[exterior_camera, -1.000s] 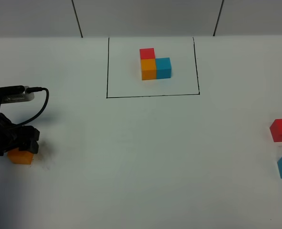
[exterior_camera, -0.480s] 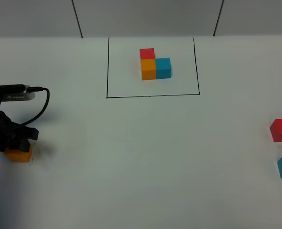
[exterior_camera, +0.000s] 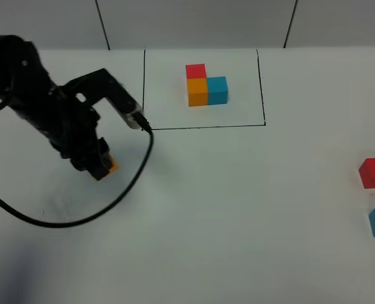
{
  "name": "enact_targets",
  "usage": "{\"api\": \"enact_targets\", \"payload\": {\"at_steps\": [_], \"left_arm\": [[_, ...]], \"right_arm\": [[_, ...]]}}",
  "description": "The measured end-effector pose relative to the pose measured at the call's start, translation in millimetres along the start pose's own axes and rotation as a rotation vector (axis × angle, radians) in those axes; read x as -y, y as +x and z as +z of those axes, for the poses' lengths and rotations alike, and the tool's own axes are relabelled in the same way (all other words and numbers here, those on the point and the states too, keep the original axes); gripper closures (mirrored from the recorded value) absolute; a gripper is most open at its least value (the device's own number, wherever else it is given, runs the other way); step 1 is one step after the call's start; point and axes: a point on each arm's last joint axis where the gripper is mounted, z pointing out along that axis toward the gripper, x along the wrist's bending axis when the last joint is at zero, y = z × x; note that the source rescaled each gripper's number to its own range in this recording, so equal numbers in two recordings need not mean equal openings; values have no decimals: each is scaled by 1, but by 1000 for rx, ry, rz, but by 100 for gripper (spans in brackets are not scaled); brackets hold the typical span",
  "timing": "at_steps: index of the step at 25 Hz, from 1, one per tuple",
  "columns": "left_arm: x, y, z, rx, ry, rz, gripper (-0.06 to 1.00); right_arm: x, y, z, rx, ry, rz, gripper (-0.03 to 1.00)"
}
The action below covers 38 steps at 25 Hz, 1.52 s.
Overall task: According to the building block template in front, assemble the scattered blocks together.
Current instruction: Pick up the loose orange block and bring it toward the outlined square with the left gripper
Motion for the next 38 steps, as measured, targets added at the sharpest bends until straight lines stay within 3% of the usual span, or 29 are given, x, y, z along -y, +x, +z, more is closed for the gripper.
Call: {"api": "enact_targets", "payload": {"at_steps": [5,11,15,21,34,36,38], "left_arm": [[-48,-49,12,59,69,299,94],[-85,-93,36,74,67,466,94],[-91,-105,59,104,103,498,94],[-85,-107,88,137,161,499,94],[-90,-108,101,117,108,489,94],[-90,-108,101,117,107,493,84],[-91,-109,101,117,106,494,52]], "right_arm": [[0,0,0,0,0,0,97],[0,0,0,0,0,0,97],[0,0,0,0,0,0,97],[0,0,0,0,0,0,97],[0,0,0,0,0,0,97],[0,0,0,0,0,0,97],[0,0,0,0,0,0,97]]}}
